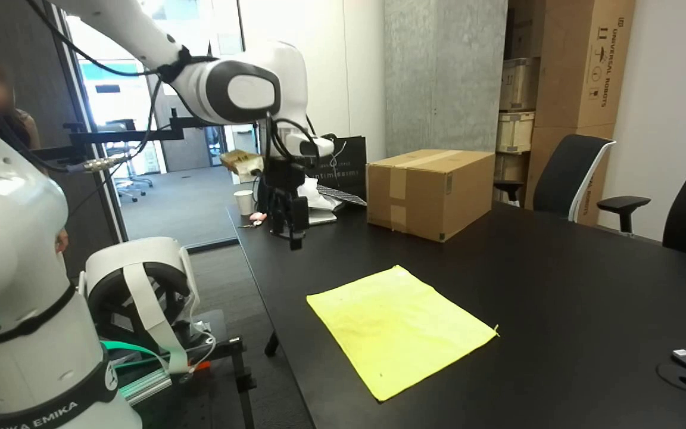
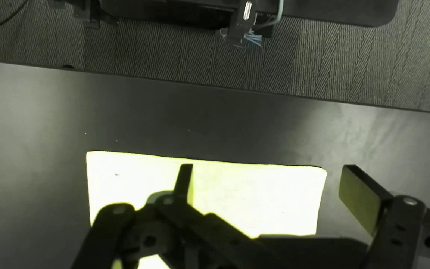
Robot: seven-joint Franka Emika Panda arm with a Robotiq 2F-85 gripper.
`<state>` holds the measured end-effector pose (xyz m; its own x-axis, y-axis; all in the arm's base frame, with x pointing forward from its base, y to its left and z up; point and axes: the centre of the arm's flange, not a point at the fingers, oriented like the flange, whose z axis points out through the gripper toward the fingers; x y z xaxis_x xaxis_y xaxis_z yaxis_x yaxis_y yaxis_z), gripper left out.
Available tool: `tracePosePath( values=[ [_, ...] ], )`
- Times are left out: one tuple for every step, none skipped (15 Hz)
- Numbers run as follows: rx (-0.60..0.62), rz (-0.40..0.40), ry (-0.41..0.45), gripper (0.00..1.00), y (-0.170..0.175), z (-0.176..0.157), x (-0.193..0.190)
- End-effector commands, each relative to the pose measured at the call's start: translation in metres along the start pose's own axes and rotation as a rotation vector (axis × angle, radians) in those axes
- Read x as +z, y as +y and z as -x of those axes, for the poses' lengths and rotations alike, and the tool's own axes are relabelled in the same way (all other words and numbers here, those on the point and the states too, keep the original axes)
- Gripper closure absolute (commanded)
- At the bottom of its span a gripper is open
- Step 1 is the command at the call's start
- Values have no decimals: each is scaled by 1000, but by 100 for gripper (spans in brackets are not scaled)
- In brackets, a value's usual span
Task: Fold the yellow cloth
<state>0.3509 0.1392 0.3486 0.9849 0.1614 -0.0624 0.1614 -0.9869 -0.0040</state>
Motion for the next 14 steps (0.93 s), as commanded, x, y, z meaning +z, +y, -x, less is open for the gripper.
tracePosePath(
  values=[
    [73,3,18,0,27,-30,56],
    [95,2,22,0,36,-34,69],
    [117,5,25,0,48,-40,84],
    [137,3,25,0,56,-43,92],
    [151,3,21,0,66,-48,102],
    [158,5,21,0,74,-51,111],
    [173,11,20,0,83,-55,123],
    [180,14,16,0,91,-57,131],
    [193,14,14,0,99,-61,143],
    [209,16,12,0,106,-63,151],
    [227,16,16,0,112,-66,160],
    [236,8,16,0,119,-69,167],
    [245,8,20,0,124,-72,174],
    [250,-5,19,0,129,-75,179]
  ],
)
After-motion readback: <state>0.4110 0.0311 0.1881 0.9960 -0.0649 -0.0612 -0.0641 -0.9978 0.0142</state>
